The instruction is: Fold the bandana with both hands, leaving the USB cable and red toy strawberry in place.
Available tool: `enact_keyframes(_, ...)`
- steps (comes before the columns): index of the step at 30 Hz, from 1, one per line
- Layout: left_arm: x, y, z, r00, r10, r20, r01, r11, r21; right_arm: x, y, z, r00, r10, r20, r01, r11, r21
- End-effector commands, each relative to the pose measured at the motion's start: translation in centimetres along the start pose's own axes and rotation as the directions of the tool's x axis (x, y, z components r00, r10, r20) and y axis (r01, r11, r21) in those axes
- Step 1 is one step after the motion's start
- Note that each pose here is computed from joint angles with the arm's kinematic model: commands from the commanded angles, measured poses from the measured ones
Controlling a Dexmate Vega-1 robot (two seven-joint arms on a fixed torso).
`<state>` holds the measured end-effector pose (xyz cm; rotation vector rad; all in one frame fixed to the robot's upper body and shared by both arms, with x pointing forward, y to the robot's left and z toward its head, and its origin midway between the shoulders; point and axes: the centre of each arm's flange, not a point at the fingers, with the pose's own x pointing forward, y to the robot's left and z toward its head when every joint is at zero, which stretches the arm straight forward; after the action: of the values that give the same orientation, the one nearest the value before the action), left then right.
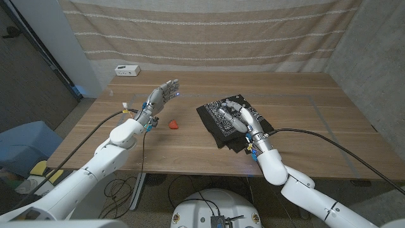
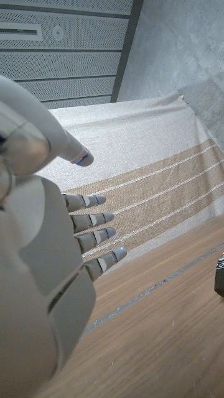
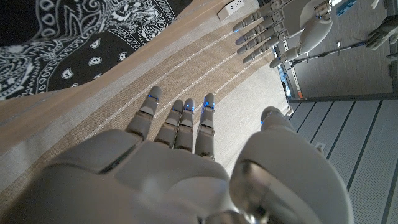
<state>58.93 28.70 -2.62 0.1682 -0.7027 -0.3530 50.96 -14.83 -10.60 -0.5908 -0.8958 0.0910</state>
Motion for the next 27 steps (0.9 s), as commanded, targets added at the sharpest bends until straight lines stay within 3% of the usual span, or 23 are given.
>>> enact_keyframes(1, -0.4, 0.1, -0.4, 0.999, -0.003, 0.033, 0.005, 0.999, -0.038, 1.4, -2.4, 0.1, 0.997, -0.079, -0.004, 0.079, 0.992, 0.102)
enact_keyframes(10, -0.7, 0.7, -0.8, 0.999, -0.016, 0.037, 0.018, 0.998, -0.057, 2.1, -4.3, -0.2, 0.991, -0.135, -0.022, 0.137, 0.974, 0.178)
enact_keyframes(15, -1.3, 0.9, -1.0, 0.999, -0.026, 0.033, 0.028, 0.998, -0.062, 2.5, -5.2, -0.1, 0.987, -0.161, -0.018, 0.161, 0.973, 0.166)
enact_keyframes(23, -2.5, 2.2, -1.7, 1.0, 0.008, 0.007, -0.008, 0.997, -0.076, 3.8, -6.3, -0.9, 0.974, -0.218, -0.06, 0.226, 0.952, 0.208)
enact_keyframes(27, -3.4, 3.2, -2.3, 0.999, 0.053, -0.011, -0.054, 0.994, -0.097, 4.8, -6.3, -0.5, 0.972, -0.23, -0.043, 0.234, 0.944, 0.233)
